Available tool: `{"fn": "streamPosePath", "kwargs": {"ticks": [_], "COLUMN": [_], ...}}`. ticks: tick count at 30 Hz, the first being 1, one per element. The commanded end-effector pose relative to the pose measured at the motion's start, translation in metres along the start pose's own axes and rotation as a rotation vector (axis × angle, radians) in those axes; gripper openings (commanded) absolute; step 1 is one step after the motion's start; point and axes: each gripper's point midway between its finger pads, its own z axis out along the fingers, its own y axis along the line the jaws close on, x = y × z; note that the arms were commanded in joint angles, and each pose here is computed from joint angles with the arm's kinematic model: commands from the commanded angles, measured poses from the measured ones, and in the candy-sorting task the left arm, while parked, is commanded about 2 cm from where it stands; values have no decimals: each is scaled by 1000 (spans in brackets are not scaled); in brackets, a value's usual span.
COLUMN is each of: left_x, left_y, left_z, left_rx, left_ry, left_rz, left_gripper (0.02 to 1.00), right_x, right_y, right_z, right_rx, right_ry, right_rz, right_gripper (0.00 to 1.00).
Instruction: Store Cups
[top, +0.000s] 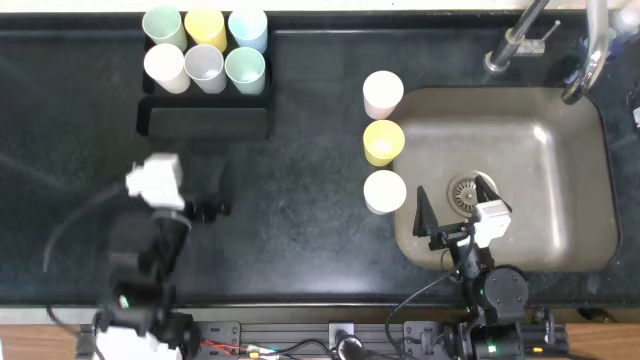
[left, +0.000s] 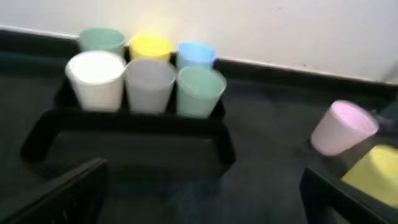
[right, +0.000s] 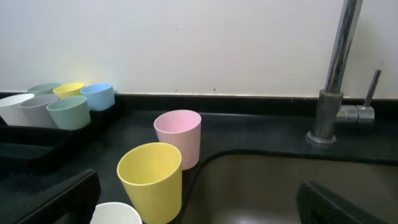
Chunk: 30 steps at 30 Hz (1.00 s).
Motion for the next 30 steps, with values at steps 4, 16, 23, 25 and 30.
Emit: {"fn": "streamPosePath", "kwargs": {"ticks": [4, 16, 23, 25, 30], "left_x": [-94, -73, -3, 12, 45], "left_y": [-74, -211, -245, -245, -238], "left_z": [55, 155, 200, 213, 242], "left_rx": [141, 147, 71, 49, 1], "left_ry": [167, 495, 653, 673, 712], "left_rz": [5, -77, -123, -147, -160], "left_gripper": [1000, 1000, 1000, 1000, 965], "right_x": [3, 3, 3, 3, 3], "right_y": [0, 0, 0, 0, 0], "right_z": [0, 0, 0, 0, 0], "right_rx": [1, 1, 1, 1, 1], "right_ry": [-2, -2, -2, -2, -2], "right_rz": [4, 4, 4, 4, 4], "right_gripper": [996, 996, 998, 996, 996]}}
